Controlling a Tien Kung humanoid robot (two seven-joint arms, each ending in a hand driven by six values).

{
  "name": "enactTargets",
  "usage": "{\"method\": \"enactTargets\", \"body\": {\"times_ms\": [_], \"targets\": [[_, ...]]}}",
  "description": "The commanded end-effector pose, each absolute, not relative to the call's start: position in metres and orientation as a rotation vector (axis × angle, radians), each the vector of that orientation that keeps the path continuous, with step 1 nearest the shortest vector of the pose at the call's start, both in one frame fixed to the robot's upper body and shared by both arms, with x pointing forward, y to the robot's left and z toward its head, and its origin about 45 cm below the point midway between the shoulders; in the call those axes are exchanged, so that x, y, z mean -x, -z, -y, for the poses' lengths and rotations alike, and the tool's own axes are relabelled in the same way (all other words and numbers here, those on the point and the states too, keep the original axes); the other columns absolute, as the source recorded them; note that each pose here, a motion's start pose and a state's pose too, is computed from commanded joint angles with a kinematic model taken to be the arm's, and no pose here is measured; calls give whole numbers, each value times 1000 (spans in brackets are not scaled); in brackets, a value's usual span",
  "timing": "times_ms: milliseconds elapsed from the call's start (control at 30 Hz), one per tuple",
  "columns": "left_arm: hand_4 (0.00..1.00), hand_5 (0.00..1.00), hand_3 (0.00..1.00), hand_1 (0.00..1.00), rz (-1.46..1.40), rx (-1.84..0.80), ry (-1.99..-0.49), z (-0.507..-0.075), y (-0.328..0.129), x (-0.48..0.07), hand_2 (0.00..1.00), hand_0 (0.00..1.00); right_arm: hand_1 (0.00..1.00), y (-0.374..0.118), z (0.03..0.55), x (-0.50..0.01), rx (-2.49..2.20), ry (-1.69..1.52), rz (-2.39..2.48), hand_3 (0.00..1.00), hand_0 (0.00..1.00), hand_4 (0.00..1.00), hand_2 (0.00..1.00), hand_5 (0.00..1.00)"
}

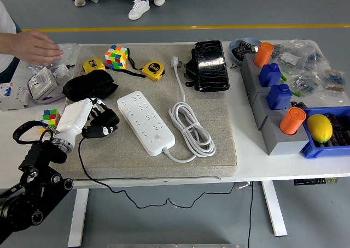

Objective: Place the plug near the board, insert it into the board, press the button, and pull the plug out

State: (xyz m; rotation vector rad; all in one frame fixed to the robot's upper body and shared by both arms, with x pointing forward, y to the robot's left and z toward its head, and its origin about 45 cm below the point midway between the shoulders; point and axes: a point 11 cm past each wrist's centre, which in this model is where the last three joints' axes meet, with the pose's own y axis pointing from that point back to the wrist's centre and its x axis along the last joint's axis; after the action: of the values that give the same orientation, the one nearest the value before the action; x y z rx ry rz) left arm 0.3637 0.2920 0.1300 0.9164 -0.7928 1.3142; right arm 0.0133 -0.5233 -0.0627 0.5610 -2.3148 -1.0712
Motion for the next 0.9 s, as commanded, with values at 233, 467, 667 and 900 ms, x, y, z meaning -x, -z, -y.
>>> {"method": "enactTargets", "body": {"times_ms": [233, 467, 667, 900], "targets": [[998, 372, 630, 598, 788, -924, -1311, -293, -129, -363, 605, 416, 591, 63, 523, -12, -562, 1070, 2311, 508, 550, 833, 534, 349], [998, 425, 660, 615, 787, -811, -1365, -291, -147, -362, 622, 435, 590, 62, 524, -11, -559, 1069, 2310, 508, 550, 831, 534, 347], [956, 437, 570, 547, 706, -557, -1470, -294, -172, -363, 554, 429, 591, 63, 523, -11, -557, 1074, 2312, 508, 550, 833, 535, 345], [887, 364, 534, 476, 397, -439, -1593, -320, -158, -364, 514, 394, 591, 64, 521, -14, -561, 1079, 2316, 508, 550, 832, 534, 346]]}}
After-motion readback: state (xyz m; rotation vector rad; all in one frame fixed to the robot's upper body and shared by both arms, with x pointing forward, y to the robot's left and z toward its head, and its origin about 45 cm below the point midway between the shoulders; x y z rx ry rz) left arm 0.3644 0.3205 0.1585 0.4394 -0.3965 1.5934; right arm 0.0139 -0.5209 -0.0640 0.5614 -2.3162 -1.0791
